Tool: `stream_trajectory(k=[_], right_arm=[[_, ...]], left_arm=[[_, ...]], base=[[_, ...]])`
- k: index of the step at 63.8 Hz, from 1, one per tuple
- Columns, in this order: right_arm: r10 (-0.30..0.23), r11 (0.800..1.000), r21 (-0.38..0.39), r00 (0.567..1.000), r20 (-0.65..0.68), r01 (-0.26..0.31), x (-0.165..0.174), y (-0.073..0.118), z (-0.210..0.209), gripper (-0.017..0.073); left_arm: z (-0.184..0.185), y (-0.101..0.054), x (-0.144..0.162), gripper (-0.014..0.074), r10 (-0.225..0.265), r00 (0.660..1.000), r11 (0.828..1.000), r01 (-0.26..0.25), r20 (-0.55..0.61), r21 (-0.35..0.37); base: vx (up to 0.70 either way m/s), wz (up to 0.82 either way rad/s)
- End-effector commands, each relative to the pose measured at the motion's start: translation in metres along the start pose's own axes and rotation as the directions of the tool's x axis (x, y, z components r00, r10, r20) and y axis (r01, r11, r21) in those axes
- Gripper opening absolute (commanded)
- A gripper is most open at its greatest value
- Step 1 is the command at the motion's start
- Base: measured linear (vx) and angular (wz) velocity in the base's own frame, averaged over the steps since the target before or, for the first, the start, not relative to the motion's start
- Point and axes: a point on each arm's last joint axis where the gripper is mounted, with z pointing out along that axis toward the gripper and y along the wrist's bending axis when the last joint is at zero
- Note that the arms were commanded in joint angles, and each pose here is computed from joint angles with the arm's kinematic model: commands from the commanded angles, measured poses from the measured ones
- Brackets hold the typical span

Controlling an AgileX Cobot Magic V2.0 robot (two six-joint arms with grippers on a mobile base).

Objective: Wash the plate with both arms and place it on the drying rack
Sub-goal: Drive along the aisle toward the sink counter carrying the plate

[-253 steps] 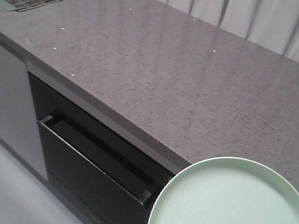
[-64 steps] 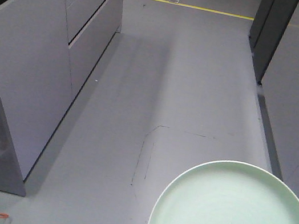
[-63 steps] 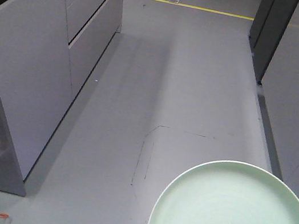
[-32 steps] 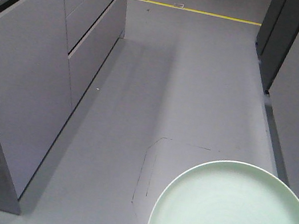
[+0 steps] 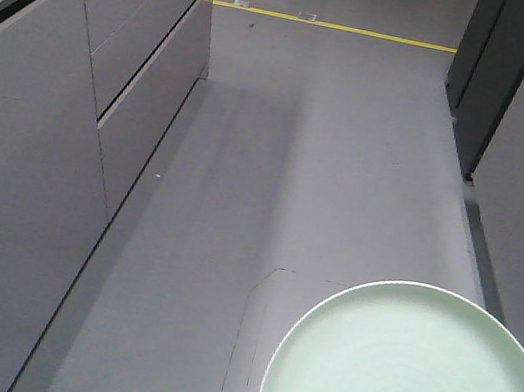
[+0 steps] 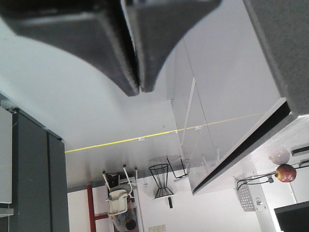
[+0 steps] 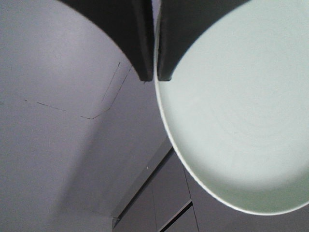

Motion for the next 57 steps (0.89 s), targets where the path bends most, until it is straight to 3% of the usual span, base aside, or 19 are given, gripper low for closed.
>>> stream_trajectory(k=[1,57], right_arm=[[0.008,1.0,0.012,0.997,0.08,-0.009,-0.0125,-0.0003,-0.0028,-0.0004],[0.008,1.0,0.012,0.997,0.08,-0.009,-0.0125,-0.0003,-0.0028,-0.0004]], left_arm=[[-0.003,-0.0008,-0.0164,-0.0006,-0.011,0.993,1.0,0.009,0.116,0.012],[-0.003,-0.0008,-0.0164,-0.0006,-0.011,0.993,1.0,0.009,0.116,0.012]], base=[[0.27,-0.02],[0.27,-0.03]])
